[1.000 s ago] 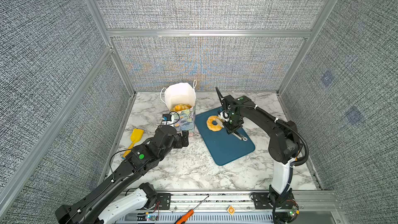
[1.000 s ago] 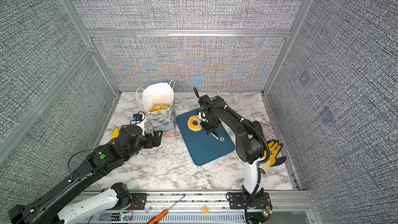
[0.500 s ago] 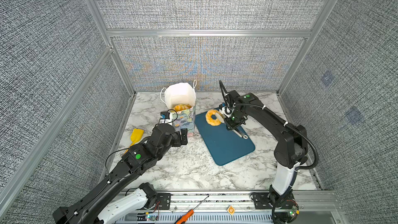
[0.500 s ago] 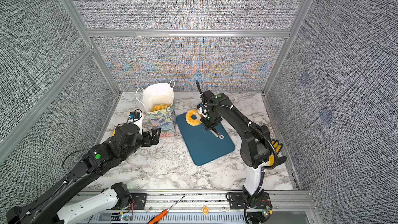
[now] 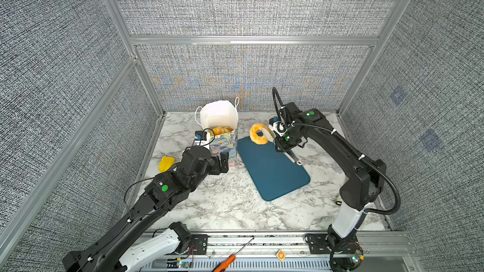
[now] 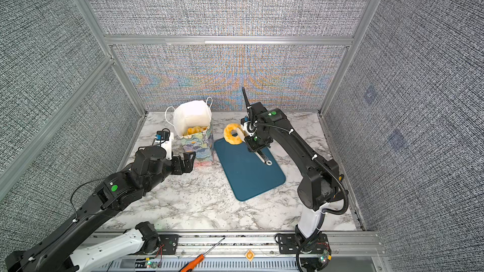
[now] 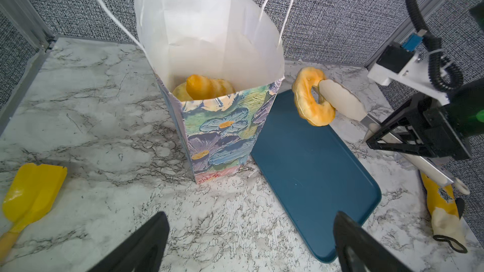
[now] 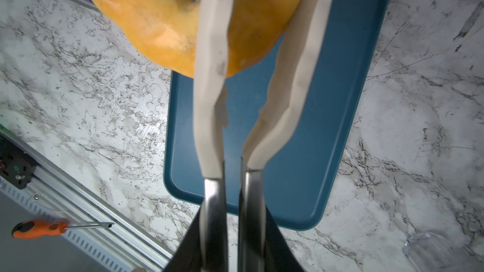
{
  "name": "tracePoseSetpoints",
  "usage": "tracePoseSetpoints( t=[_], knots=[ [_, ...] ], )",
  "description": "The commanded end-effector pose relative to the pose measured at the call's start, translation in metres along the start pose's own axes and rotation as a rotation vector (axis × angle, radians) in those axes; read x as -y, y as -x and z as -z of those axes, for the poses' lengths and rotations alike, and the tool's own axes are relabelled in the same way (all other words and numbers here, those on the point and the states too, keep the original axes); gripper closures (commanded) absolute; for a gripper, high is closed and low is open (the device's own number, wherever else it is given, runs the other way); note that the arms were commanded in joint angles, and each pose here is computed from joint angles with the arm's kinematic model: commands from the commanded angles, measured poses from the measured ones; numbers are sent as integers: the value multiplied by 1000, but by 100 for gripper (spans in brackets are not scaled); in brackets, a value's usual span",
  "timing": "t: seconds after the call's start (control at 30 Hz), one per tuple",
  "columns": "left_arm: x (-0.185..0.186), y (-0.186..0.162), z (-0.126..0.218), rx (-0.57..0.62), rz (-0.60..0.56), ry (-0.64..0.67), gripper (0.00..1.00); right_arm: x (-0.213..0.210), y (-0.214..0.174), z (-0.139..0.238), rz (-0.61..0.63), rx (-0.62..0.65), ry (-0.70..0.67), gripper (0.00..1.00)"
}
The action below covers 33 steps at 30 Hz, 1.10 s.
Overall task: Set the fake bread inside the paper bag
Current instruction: 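Lift the ring donut in the tongs toward the paper bag with the right gripper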
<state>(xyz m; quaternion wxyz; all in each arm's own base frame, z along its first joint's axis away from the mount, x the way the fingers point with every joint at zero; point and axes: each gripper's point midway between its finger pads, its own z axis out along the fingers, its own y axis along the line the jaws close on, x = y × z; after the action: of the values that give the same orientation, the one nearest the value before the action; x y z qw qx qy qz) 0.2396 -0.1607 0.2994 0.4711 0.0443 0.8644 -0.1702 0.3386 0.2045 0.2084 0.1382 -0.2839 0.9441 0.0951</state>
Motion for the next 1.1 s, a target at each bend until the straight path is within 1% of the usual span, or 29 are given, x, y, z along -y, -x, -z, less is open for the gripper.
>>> tracePoseSetpoints(
  t=[0.0,0.3,0.7,0.93,1.07],
  knots=[
    [1,3,3,-4,-28,0,1,-7,2,15,-13,26,21,70],
    [2,17,10,16,-56,3,1,-24,20,52,-9,138,76,71],
    [-3,39,25,56,-63,29,1,-54,47,99,21,312,134,71],
    [-8,49,29,70,-65,49,1,-82,61,113,59,380,172,70],
    [-13,52,32,78,-56,61,0,-99,73,115,87,401,193,71]
  ],
)
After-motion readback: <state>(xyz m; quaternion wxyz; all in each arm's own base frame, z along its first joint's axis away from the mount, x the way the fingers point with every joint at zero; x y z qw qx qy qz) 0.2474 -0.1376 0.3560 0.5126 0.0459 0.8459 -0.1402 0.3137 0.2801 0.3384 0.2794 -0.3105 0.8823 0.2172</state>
